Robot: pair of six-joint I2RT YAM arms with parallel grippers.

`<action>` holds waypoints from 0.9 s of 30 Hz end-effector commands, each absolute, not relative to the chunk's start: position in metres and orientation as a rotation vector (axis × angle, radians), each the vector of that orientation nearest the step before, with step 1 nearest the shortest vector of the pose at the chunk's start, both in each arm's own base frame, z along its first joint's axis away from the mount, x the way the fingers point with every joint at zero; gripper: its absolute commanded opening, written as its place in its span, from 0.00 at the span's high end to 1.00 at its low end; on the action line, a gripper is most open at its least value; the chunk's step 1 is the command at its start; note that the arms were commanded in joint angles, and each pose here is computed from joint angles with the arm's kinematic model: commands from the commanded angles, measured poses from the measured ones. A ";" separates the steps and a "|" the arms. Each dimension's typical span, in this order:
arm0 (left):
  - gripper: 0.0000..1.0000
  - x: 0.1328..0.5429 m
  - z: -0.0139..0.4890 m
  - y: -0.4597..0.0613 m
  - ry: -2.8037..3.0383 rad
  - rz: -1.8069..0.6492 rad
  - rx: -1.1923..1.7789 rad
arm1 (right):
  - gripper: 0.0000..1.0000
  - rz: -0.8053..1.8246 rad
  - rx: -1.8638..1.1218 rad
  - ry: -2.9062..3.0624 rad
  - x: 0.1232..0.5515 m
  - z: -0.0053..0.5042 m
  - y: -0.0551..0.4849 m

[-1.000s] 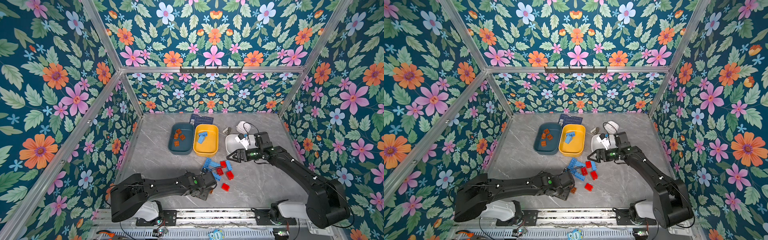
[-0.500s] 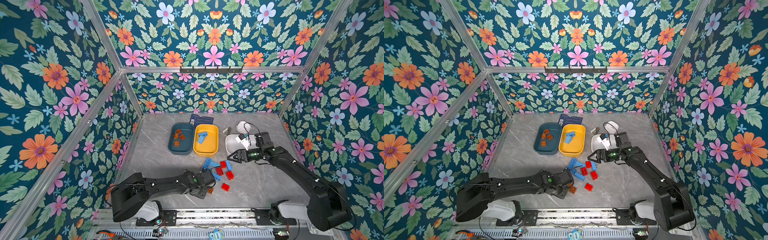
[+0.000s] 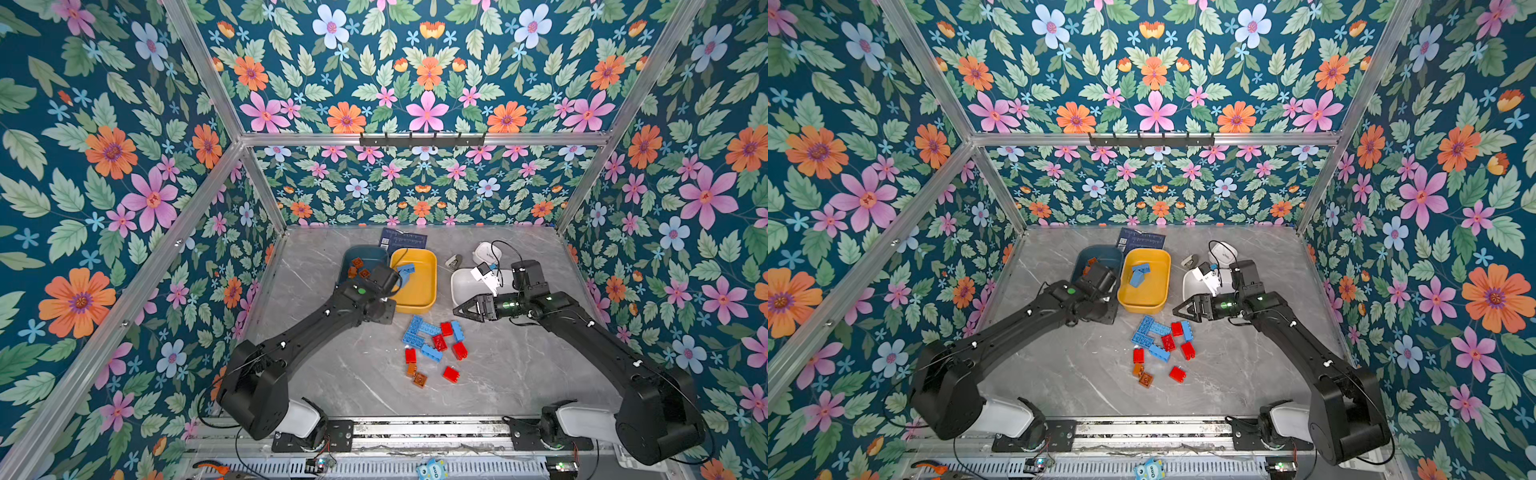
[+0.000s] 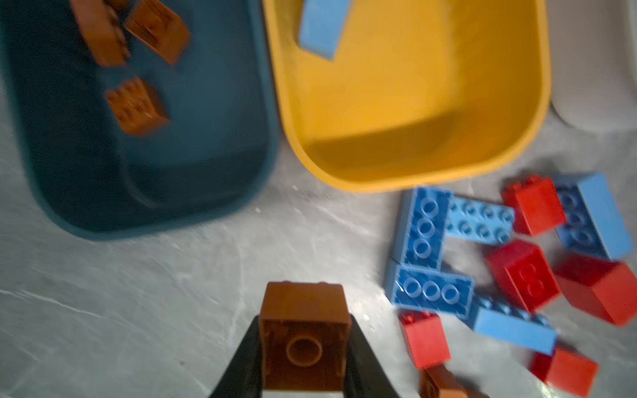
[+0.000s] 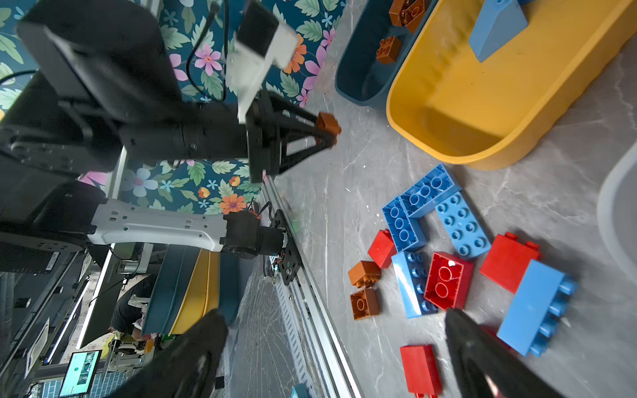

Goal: Sort the legos into containers by color
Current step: Place the lego in the container.

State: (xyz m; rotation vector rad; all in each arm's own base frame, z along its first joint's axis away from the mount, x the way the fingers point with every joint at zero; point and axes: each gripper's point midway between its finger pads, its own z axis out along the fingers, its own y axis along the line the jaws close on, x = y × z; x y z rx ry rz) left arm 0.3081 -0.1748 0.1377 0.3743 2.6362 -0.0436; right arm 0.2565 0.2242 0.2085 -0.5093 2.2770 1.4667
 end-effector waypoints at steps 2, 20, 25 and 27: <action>0.74 0.361 0.150 -0.147 2.578 0.082 0.399 | 0.01 1.461 -0.512 2.256 0.260 0.213 0.226; 0.70 0.453 0.068 -0.117 2.717 0.101 0.318 | 0.01 1.256 -0.465 2.325 0.276 0.192 0.213; 0.63 0.458 0.052 -0.110 2.740 0.099 0.304 | 0.01 1.155 -0.433 2.307 0.286 0.189 0.206; 0.57 0.459 0.049 -0.110 2.753 0.090 0.309 | 0.01 1.127 -0.426 2.297 0.289 0.191 0.204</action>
